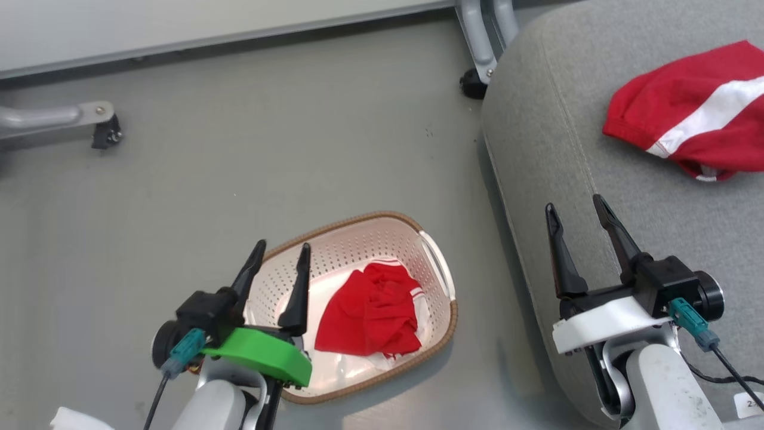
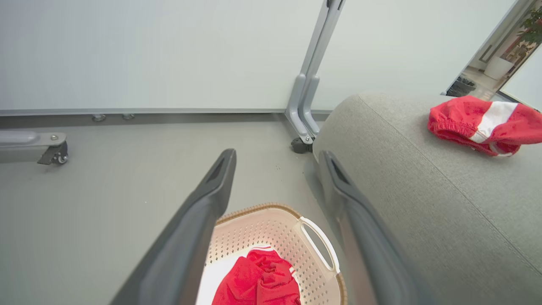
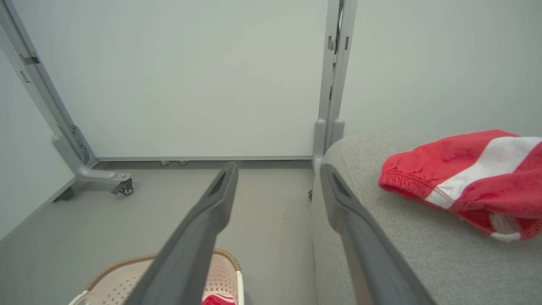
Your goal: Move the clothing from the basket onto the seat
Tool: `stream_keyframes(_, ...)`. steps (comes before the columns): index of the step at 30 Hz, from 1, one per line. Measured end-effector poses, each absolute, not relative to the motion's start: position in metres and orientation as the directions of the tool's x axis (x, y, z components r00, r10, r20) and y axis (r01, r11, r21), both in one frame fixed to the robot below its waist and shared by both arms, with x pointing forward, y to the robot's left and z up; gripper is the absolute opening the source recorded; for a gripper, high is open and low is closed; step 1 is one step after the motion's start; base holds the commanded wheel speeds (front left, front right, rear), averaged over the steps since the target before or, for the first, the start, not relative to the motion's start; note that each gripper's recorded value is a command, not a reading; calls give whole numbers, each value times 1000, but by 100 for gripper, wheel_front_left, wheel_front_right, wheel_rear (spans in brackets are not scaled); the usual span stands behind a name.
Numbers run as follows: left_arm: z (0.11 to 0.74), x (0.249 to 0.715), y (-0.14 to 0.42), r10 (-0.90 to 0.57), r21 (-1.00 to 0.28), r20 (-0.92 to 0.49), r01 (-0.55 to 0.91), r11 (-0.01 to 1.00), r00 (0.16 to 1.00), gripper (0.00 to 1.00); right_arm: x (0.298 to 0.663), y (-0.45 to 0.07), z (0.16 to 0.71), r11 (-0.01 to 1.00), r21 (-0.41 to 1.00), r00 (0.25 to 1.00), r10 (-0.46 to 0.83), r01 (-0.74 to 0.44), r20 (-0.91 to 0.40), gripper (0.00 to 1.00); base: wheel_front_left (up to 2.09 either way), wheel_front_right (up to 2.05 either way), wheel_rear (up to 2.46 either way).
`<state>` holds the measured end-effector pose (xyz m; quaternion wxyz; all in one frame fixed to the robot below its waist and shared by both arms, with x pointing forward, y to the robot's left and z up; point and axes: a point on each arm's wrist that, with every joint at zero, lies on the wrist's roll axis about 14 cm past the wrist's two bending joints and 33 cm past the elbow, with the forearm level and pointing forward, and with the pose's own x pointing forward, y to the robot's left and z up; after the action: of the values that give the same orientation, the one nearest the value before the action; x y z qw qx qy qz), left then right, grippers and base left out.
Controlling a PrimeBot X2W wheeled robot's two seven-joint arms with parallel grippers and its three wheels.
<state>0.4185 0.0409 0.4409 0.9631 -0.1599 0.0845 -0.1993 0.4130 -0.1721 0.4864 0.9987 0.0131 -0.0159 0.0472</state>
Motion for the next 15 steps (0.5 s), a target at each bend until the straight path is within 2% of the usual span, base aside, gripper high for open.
stream_keyframes(3,458,408,81,-276,-315,-61,243,917,959,100,404,-163,506,992,43,989,116,-121,90,100,0,0,0)
stream_keyframes(7,478,385,119,-164,-268,-5,157,951,986,100,391,-147,530,985,47,974,159,-169,161,100,0,0,0)
stream_keyframes(15,516,333,158,-60,-174,119,81,981,991,100,360,-117,558,965,33,938,243,-259,245,100,0,0,0)
